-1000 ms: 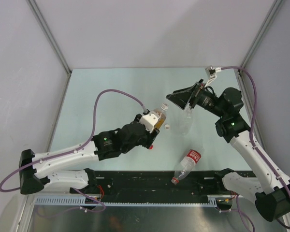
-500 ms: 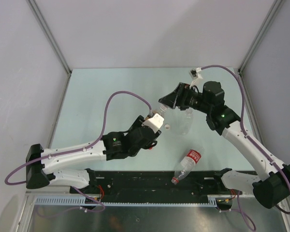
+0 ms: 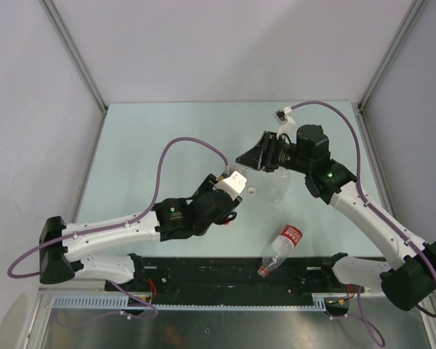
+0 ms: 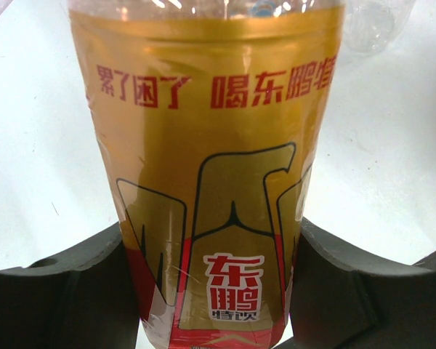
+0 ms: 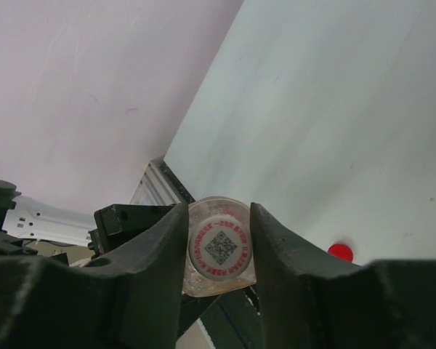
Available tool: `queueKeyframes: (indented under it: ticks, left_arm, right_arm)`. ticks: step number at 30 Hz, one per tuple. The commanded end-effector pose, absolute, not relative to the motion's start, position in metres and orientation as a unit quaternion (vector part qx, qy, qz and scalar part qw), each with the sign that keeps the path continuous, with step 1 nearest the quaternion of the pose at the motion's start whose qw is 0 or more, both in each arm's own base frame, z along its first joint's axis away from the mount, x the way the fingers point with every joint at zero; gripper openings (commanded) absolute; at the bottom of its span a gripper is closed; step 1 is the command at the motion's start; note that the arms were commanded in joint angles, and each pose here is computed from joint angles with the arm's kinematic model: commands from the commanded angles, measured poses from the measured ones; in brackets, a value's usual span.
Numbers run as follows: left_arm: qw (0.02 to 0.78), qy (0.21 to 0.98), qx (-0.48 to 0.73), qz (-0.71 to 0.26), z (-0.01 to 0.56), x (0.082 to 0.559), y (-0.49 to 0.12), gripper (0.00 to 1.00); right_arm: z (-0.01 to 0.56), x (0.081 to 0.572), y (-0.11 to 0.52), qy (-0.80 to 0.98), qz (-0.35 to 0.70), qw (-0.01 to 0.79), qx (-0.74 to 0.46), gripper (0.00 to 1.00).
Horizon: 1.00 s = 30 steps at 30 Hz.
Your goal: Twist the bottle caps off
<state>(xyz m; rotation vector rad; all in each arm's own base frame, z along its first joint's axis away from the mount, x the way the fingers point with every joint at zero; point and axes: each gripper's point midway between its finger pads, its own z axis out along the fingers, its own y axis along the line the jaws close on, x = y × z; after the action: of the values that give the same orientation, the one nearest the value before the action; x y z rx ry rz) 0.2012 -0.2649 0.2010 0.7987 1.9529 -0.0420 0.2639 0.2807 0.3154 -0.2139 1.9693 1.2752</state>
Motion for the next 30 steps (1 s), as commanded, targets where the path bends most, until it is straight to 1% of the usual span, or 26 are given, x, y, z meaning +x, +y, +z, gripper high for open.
queueKeyframes:
  ticks: [1, 5, 7, 9, 14, 17, 21, 26, 30]
  left_arm:
    - [0.516, 0.8, 0.304, -0.033, 0.223, 0.206, -0.274, 0.0]
    - [0.514, 0.801, 0.305, -0.036, 0.221, 0.204, -0.274, 0.0]
    - [0.513, 0.802, 0.304, -0.038, 0.221, 0.204, -0.274, 0.0]
    - [0.513, 0.803, 0.299, -0.044, 0.22, 0.203, -0.274, 0.0]
    - [0.515, 0.798, 0.299, -0.094, 0.226, 0.195, -0.283, 0.0]
    - [0.515, 0.783, 0.314, -0.153, 0.232, 0.185, -0.294, 0.0]
    - [0.496, 0.757, 0.338, -0.256, 0.24, 0.169, -0.308, 0.0]
    - [0.464, 0.701, 0.391, -0.375, 0.256, 0.138, -0.326, 0.0]
    - [0.43, 0.633, 0.45, -0.459, 0.273, 0.103, -0.336, 0.0]
  right_arm:
    - [0.342, 0.26, 0.285, 0.752, 0.515, 0.399, -0.101, 0.37]
    - [0.344, 0.26, 0.284, 0.75, 0.513, 0.406, -0.101, 0.14]
    - [0.345, 0.259, 0.283, 0.749, 0.511, 0.41, -0.102, 0.05]
    - [0.348, 0.258, 0.283, 0.744, 0.512, 0.415, -0.109, 0.01]
    - [0.36, 0.251, 0.283, 0.727, 0.522, 0.426, -0.133, 0.0]
    - [0.366, 0.245, 0.282, 0.716, 0.526, 0.433, -0.149, 0.0]
    - [0.375, 0.236, 0.281, 0.7, 0.532, 0.443, -0.176, 0.0]
    - [0.38, 0.218, 0.282, 0.676, 0.546, 0.438, -0.231, 0.0]
    - [0.385, 0.201, 0.283, 0.646, 0.568, 0.425, -0.28, 0.0]
